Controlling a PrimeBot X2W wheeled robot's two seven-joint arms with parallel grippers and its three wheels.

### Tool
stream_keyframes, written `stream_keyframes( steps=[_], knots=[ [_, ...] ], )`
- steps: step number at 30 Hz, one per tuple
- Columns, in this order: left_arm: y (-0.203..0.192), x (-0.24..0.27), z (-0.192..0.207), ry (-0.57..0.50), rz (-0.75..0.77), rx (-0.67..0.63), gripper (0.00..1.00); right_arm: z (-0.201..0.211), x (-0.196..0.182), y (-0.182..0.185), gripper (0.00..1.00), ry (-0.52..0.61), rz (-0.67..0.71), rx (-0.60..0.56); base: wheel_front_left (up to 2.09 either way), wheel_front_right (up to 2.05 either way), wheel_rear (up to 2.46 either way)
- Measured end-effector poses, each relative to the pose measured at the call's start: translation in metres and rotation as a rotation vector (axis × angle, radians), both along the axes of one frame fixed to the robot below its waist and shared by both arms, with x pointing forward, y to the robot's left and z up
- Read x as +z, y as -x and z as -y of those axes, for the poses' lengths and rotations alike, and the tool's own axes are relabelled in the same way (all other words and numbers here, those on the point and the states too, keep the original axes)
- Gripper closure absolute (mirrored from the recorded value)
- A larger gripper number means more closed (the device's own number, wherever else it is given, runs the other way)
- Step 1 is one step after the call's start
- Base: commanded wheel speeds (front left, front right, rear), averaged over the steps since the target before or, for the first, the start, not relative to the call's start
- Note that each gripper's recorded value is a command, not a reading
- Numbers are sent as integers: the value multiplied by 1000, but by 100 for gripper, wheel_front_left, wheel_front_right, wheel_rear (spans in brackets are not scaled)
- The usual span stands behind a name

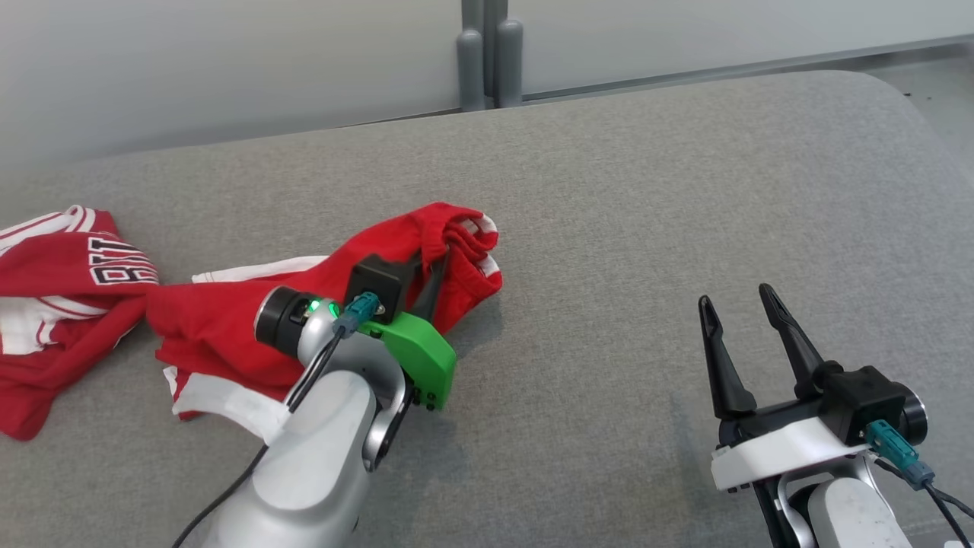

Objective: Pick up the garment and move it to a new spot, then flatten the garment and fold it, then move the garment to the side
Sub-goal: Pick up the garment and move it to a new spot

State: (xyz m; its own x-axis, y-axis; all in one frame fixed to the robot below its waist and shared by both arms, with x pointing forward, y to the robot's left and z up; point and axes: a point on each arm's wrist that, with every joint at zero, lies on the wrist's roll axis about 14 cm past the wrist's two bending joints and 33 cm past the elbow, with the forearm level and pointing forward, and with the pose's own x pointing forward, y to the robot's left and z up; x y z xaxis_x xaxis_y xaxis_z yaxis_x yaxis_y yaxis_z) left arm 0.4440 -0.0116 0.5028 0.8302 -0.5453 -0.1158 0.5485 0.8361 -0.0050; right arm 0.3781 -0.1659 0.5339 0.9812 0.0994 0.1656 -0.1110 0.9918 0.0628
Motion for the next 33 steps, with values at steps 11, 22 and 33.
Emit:
stream_keyframes(
  steps=[11, 22, 33],
  knots=[
    [-33, 36, 44, 94, 98, -13, 100, 24, -4, 10, 0, 5, -18, -74, 0, 0, 0],
    [47, -42, 110, -22, -111, -293, 100, 36, -11, 11, 0, 5, -41, -111, 0, 0, 0],
    [109, -90, 122, -91, -299, -435, 0, 43, -6, 13, 0, 8, -29, -133, 0, 0, 0]
  ],
)
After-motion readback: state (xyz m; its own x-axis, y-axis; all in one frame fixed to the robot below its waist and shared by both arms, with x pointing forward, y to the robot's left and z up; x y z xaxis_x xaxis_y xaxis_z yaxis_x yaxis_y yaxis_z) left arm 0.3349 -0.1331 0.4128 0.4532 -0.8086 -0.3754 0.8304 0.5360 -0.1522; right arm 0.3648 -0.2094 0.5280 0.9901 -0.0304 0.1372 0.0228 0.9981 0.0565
